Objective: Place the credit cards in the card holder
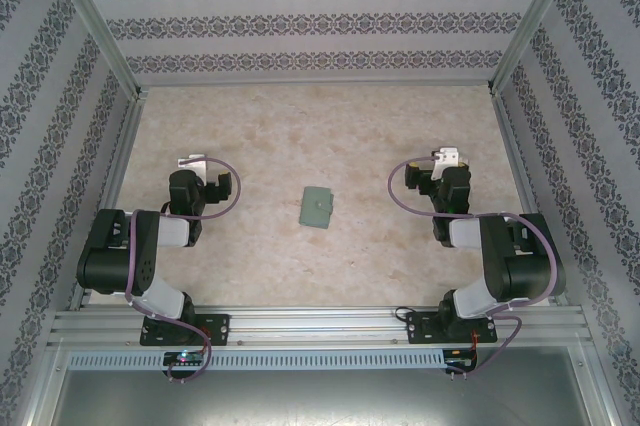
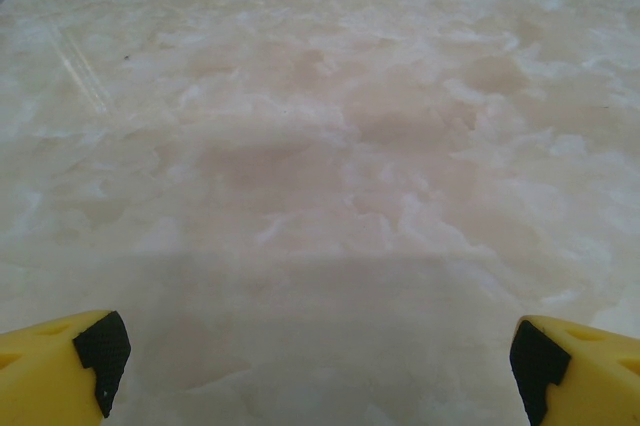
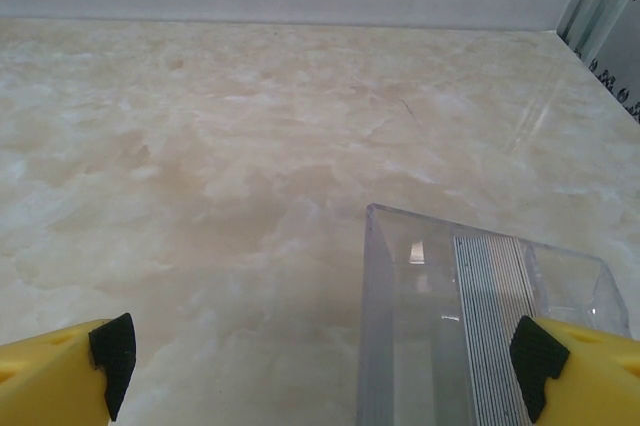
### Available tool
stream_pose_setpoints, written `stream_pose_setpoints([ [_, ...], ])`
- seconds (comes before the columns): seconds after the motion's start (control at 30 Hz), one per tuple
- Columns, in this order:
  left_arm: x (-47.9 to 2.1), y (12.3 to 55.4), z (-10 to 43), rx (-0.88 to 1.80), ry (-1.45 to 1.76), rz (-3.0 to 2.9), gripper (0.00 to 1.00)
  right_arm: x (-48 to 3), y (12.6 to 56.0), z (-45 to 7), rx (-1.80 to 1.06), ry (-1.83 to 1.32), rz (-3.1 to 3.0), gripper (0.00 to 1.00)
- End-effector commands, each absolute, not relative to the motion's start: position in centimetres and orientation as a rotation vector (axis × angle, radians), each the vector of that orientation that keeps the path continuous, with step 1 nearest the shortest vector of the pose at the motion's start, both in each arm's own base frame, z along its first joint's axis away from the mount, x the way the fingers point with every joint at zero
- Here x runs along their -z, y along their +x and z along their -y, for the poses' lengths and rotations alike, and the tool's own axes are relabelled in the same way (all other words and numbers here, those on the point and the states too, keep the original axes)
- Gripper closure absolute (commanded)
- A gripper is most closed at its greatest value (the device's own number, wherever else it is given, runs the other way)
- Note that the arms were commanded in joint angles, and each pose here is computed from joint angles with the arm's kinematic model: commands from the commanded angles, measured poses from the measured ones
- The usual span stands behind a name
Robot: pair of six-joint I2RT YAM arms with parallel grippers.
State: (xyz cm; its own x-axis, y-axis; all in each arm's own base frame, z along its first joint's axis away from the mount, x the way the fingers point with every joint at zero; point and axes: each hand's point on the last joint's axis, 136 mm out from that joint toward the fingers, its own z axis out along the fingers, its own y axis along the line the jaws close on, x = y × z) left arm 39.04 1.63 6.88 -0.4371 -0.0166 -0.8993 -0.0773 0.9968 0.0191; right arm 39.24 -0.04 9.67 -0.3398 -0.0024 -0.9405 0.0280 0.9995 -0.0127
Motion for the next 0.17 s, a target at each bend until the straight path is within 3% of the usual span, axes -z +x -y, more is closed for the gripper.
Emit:
stream_pose_setpoints([
  [0.0, -8.32, 39.84, -1.32, -0.067, -0.058, -1.968, 0.0, -10.48, 39.82, -0.16, -0.009, 0.028, -1.894, 0.02],
  [0.13, -8.29, 39.84, -1.36, -0.068, -0.059, -1.969, 0.0, -10.53, 39.77, -0.21, -0.009, 0.025, -1.891, 0.02],
])
